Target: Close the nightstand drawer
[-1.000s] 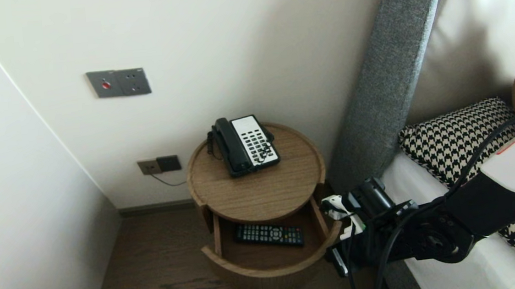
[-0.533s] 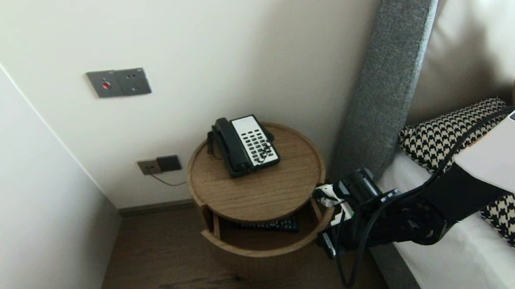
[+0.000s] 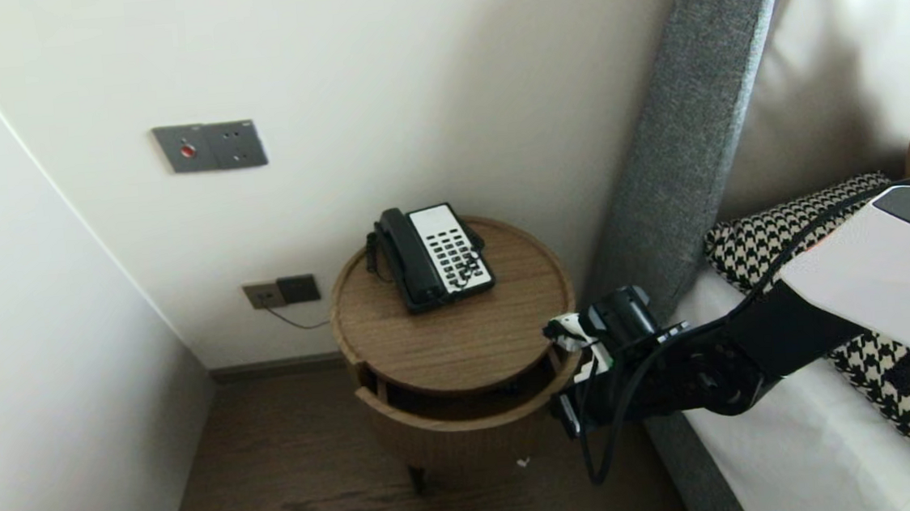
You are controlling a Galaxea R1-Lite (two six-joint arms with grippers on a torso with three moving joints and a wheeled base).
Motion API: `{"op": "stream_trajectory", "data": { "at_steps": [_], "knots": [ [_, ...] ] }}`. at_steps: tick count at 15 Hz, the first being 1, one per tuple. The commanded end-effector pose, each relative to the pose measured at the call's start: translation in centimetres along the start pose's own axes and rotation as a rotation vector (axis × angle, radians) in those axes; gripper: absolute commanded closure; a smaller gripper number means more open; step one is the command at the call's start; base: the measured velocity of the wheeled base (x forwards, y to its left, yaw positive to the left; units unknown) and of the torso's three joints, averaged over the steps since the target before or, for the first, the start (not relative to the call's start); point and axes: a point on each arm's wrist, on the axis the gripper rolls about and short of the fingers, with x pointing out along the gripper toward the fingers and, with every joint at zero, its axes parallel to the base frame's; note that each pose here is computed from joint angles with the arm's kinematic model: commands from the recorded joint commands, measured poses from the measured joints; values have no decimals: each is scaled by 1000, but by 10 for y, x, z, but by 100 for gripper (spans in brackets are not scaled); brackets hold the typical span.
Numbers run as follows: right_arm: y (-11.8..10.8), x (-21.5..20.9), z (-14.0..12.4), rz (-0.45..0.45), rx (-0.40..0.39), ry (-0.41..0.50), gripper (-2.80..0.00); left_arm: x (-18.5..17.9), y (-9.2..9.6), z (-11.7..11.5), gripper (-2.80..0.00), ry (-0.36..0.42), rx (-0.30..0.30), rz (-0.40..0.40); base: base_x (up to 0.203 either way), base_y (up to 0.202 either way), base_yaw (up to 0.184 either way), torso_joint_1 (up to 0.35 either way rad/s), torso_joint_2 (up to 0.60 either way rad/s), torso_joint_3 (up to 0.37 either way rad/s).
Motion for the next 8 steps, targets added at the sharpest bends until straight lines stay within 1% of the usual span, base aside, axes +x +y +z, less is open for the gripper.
{"op": "stream_trajectory", "data": {
  "at_steps": [1, 8],
  "knots": [
    [-2, 4, 4, -1, 2, -9, 0, 0, 0, 0, 0, 1, -1, 2, 0, 0, 0, 0, 0, 0],
    [-10, 14, 20, -10, 9, -51, 0, 0, 0, 0, 0, 1, -1, 0, 0, 0, 0, 0, 0, 0]
  ]
}}
